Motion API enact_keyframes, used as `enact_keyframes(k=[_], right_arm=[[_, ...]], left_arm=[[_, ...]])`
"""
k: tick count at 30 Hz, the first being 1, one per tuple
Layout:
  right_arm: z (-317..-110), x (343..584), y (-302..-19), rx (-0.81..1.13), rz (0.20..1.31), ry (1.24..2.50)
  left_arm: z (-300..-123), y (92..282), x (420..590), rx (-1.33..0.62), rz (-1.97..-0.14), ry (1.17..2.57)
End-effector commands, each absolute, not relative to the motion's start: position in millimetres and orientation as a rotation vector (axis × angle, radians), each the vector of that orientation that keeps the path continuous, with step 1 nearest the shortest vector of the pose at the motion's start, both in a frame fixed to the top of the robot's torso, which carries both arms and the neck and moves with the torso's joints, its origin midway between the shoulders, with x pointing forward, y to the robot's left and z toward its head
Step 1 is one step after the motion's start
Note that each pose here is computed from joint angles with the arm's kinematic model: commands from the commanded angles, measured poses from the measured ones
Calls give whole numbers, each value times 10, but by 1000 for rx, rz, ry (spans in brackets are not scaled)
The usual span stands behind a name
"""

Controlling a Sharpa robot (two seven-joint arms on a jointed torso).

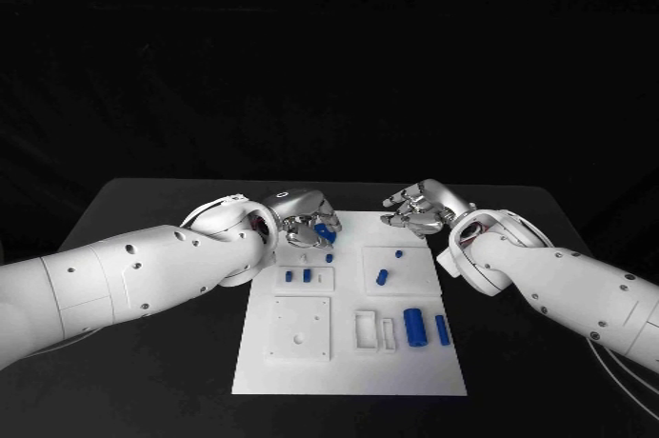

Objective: Assemble the parts on the task board

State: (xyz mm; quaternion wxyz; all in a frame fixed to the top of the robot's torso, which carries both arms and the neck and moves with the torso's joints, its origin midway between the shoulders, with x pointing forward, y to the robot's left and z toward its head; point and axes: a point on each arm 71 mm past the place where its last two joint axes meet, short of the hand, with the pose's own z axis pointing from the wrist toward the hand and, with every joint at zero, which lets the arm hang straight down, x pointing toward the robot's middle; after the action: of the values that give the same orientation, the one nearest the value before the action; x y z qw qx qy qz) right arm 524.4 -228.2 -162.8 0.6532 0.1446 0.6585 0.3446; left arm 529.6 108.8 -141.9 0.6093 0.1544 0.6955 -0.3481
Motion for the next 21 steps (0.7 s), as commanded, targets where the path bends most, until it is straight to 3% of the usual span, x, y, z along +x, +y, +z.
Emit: enact_keyframes(k=[1,14,21], right_arm=[[-1600,5241,-2272,341,808,1459],[-1537,5262,-2291,419,859,1382],[-1539,5289,-2361,555,934,1340]], left_arm=[[-1466,1033,5270,503,-749,1599],[-1616,998,5293,555,-698,1633],[-1641,1007,5318,553,-683,1643]])
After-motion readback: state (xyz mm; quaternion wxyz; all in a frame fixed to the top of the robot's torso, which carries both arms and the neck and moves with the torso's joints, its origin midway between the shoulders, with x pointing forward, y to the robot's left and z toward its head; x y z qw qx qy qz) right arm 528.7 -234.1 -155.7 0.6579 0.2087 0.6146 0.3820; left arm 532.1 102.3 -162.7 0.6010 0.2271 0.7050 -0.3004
